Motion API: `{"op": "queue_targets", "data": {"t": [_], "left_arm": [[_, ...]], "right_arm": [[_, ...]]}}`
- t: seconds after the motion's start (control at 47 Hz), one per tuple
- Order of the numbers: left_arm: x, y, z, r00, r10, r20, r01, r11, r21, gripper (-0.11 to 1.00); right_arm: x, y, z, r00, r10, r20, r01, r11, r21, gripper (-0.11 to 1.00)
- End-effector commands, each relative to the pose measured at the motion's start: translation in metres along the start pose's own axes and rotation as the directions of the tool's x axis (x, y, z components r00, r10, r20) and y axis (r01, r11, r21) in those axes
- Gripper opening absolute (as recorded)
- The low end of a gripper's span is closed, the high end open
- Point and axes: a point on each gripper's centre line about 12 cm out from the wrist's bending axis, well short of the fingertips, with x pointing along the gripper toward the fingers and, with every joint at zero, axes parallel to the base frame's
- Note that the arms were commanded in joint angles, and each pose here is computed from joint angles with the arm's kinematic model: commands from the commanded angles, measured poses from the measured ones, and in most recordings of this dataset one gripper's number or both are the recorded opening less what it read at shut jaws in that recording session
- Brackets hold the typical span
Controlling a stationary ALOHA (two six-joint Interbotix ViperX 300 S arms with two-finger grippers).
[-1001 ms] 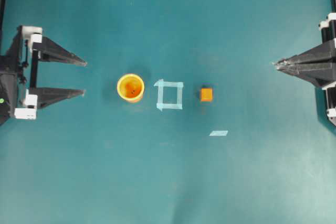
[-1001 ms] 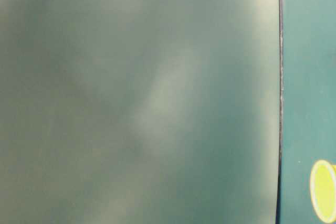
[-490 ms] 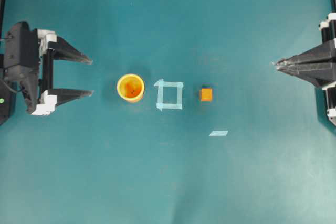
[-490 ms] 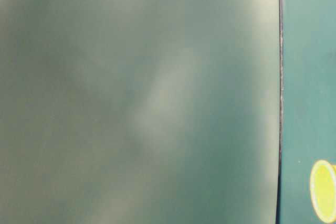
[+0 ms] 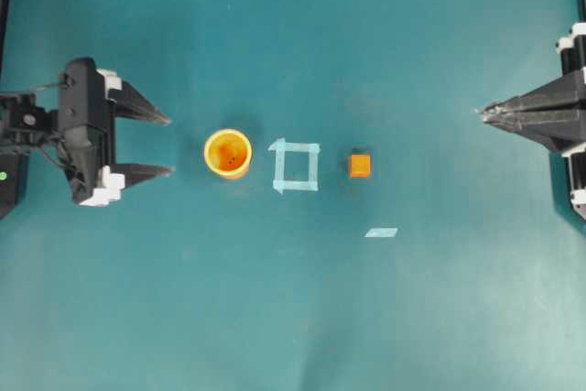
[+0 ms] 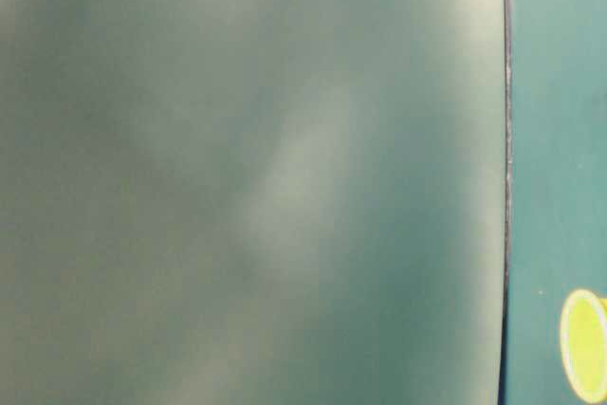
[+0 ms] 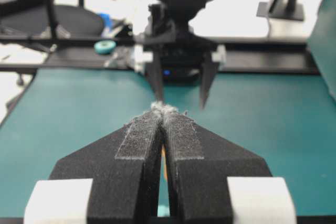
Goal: Move the cup forward with left arm.
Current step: 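Open the left gripper and move it right toward the orange cup, then close the left gripper around the orange cup's sides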
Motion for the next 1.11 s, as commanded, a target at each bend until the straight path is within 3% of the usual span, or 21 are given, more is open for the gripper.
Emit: {"op": "queue_targets", "data": {"t": [0.0, 0.319, 1.086], "left_arm": [[0.01, -0.004, 0.003, 0.999, -0.012, 0.03, 0.012, 1.0, 0.004, 0.85], [0.041, -0.011, -0.007, 0.998, -0.034, 0.045, 0.034, 0.999, 0.016, 0.85], [0.085, -0.01, -0.001, 0.996, -0.03, 0.082, 0.029, 0.999, 0.015, 0.85]], "right_arm": [[0.003, 0.0, 0.014, 0.999, 0.001, 0.035, 0.0, 1.0, -0.002, 0.0], [0.002, 0.0, 0.019, 0.999, 0.001, 0.035, 0.0, 1.0, -0.008, 0.0], [0.003, 0.0, 0.023, 0.999, 0.0, 0.032, 0.0, 1.0, -0.009, 0.0]]}}
